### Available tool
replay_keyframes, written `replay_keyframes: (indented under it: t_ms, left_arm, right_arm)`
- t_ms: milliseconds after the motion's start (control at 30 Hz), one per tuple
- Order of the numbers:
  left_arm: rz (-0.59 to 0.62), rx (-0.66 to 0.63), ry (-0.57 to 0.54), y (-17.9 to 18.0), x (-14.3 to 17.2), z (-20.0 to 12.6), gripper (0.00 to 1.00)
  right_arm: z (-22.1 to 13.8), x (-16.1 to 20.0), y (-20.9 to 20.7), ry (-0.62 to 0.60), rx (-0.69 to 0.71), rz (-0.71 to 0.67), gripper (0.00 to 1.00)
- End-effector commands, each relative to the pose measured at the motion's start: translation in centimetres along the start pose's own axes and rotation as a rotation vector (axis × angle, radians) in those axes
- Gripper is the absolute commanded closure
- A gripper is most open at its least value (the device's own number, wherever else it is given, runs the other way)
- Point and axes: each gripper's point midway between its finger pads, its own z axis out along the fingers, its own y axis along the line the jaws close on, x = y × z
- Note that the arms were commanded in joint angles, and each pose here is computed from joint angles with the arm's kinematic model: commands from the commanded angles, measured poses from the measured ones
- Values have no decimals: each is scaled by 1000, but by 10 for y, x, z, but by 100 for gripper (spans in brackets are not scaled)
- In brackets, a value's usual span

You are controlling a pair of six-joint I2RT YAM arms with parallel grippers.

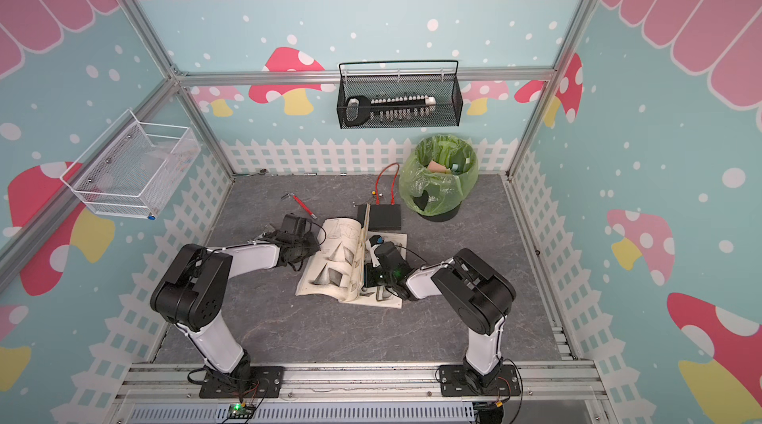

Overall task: Peel off the used sticky note
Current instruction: Close the book at the center of the board.

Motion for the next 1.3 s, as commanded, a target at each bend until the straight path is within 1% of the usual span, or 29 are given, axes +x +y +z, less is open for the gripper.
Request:
replay_keyframes:
  t_ms: [0,67,167,267,367,467,600,767,867,933,1033,1100,1200,1267]
  left_arm:
    - [11,49,190,-13,56,11,100]
    - [23,108,209,-32,63,8,100]
    - [56,190,205,-65,66,-5,100]
    - [81,270,176,-97,58,-25,100]
    - [98,332,144,-120,49,-45,100]
    - [118,368,122,-136,43,-61,100]
    - [136,389,118,-147,44,-68,100]
    - [168,411,139,-162,57,-68,100]
    - [193,429,146,-176,64,-69,100]
    - [214,443,145,-186,67,-71,100]
    - [228,450,153,-194,72,-69,100]
    - [227,432,148,-192,73,-65,100]
    - [214,358,110,-176,68,-56,100]
    - [203,303,88,-162,64,-49,100]
  right_arm:
    - [-7,65,-50,198,176,75,100]
    - [-8,64,-50,194,177,75,100]
    - [-10,64,-50,191,179,78,100]
    - [-12,62,-50,181,183,82,100]
    - [-18,59,-51,160,200,88,100]
    - [-32,52,-59,131,271,92,100]
    - [-67,39,-73,69,414,81,100]
    - [-135,24,-92,-41,607,69,88]
    - [-167,20,-94,-95,644,66,84]
    - [-181,11,-85,-138,611,47,82]
    - [-189,-9,-61,-190,503,-10,82]
    - [-187,-25,-38,-199,407,-66,86]
    - [-173,-49,-8,-192,259,-141,98]
    - [-157,-63,6,-186,155,-171,100]
